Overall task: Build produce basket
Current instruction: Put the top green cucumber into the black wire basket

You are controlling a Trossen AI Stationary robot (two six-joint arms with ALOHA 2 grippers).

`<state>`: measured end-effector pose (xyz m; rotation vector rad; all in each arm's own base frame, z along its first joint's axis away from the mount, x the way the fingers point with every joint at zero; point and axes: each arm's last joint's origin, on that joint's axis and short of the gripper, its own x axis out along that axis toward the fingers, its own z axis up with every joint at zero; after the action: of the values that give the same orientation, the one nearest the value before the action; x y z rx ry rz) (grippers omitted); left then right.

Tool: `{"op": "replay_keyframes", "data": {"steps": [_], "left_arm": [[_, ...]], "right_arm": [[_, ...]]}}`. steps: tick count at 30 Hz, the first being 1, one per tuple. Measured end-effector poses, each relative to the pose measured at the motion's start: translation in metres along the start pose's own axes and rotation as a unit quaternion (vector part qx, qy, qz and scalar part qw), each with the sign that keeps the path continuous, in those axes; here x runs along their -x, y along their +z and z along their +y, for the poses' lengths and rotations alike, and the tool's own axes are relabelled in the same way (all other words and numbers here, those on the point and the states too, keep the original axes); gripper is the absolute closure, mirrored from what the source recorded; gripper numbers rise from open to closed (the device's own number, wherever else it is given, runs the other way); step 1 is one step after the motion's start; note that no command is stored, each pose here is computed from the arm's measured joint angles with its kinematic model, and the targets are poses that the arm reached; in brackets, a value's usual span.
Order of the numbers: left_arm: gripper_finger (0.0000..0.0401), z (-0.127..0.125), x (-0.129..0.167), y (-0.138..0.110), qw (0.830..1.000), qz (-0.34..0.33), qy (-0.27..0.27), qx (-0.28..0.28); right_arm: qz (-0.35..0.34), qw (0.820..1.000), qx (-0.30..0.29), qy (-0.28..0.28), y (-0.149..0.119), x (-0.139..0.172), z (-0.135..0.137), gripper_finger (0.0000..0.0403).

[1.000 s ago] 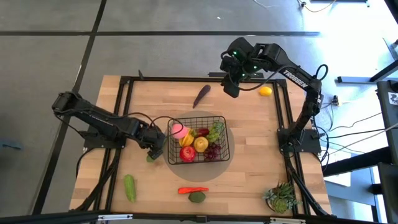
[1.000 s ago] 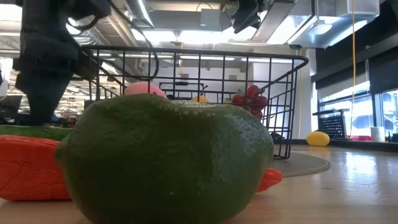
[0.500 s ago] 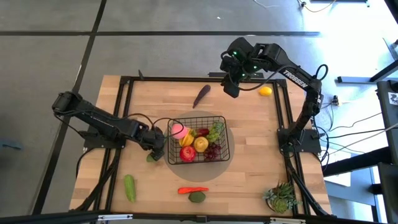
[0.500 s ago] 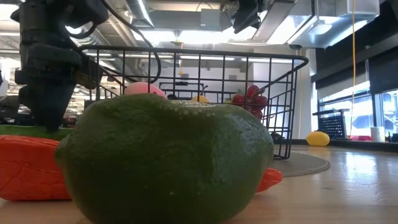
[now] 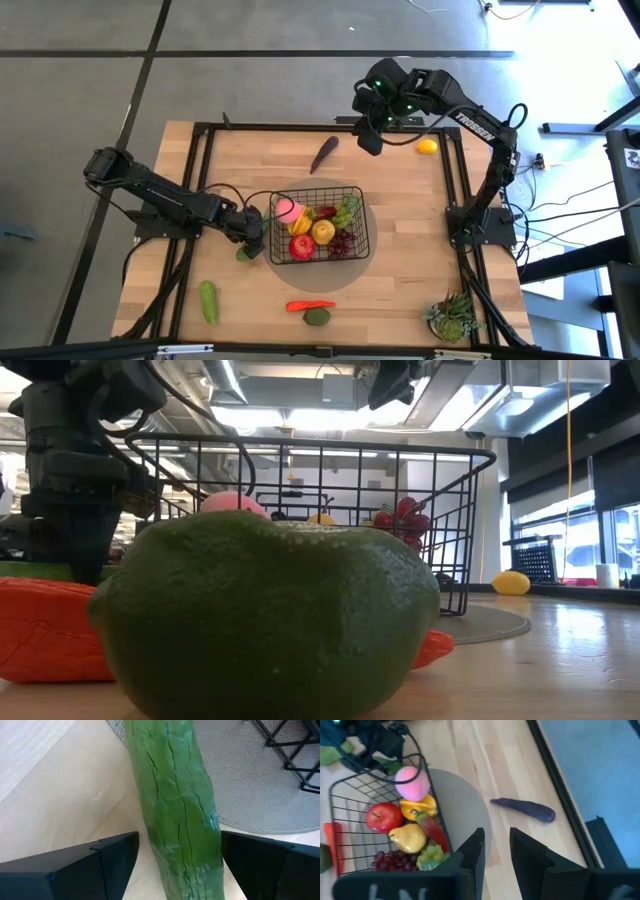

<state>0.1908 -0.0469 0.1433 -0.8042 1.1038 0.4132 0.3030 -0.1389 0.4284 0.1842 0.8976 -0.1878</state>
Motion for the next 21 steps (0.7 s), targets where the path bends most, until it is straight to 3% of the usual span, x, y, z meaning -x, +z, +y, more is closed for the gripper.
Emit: {"op": "replay_keyframes", "data": {"steps": [4, 10, 21], "left_arm": [[0.0131, 0.000, 0.000, 0.000, 1.000, -0.003, 0.003, 0.023], [0.0150, 0.002, -0.002, -0.001, 0.999, -0.003, 0.020, 0.025], [0.0264, 0.003, -0.002, -0.001, 0.999, 0.000, 0.021, 0.025]], "right_arm": [[-0.012, 0.996, 0.033, 0.080, 0.001, 0.000, 0.005, 0.0319], [-0.059, 0.973, 0.059, 0.214, 0.006, 0.003, 0.012, 0.0319], [-0.075, 0.959, 0.066, 0.266, 0.008, 0.005, 0.015, 0.0319]]}}
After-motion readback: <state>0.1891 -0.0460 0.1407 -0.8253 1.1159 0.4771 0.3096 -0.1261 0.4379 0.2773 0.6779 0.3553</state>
